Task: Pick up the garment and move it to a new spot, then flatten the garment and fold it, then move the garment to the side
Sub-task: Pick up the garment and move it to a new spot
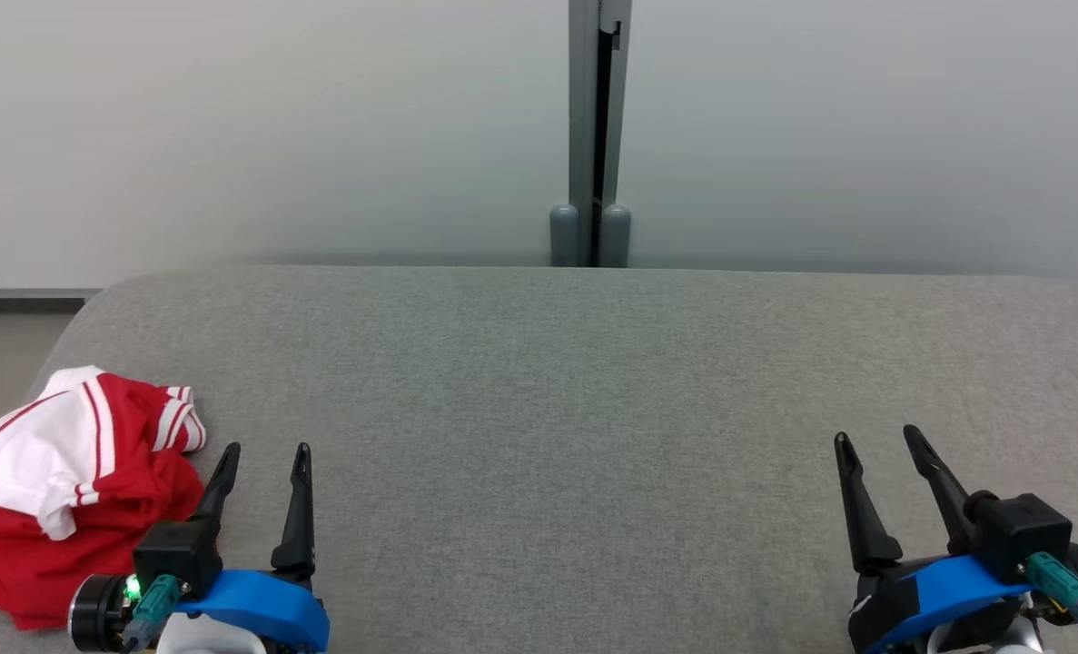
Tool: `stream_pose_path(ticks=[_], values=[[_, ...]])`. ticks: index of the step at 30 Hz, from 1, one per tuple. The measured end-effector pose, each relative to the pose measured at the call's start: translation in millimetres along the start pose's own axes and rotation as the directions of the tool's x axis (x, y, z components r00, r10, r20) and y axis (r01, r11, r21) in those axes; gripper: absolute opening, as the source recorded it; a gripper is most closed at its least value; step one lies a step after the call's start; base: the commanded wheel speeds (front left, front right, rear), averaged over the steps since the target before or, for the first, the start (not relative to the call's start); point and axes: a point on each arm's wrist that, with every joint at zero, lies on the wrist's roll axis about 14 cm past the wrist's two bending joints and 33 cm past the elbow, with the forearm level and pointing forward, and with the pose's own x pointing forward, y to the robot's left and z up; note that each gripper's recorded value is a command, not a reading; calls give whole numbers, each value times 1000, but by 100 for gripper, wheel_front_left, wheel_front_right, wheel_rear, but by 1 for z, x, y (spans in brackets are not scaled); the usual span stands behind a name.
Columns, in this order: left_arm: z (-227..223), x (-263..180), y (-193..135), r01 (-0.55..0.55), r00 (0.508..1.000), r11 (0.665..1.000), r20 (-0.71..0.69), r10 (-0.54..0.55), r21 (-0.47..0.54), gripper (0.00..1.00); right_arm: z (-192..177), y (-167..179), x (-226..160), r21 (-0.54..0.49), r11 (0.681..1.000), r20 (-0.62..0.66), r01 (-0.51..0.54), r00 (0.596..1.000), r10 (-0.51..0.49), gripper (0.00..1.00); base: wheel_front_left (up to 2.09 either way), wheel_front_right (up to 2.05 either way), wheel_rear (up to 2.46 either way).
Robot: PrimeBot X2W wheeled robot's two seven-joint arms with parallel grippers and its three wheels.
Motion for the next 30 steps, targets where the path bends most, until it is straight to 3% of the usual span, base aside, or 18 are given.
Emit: stream_pose_path(ticks=[7, 16, 25, 30], values=[[0, -23, 44, -142, 990, 990, -1, 142, 1, 100, 2, 51, 18, -2, 988, 1, -152, 988, 152, 100, 0, 0, 0], [-9, -65, 96, -312, 949, 950, -34, 312, 11, 100, 3, 113, 34, 13, 945, 3, -327, 945, 327, 100, 0, 0, 0], [-15, -85, 118, -391, 919, 920, -54, 391, 11, 100, -5, 138, 44, 32, 920, -11, -391, 920, 392, 100, 0, 0, 0], [-15, -74, 117, -385, 921, 923, -63, 385, 13, 100, -9, 138, 50, 38, 920, -22, -391, 920, 392, 100, 0, 0, 0]])
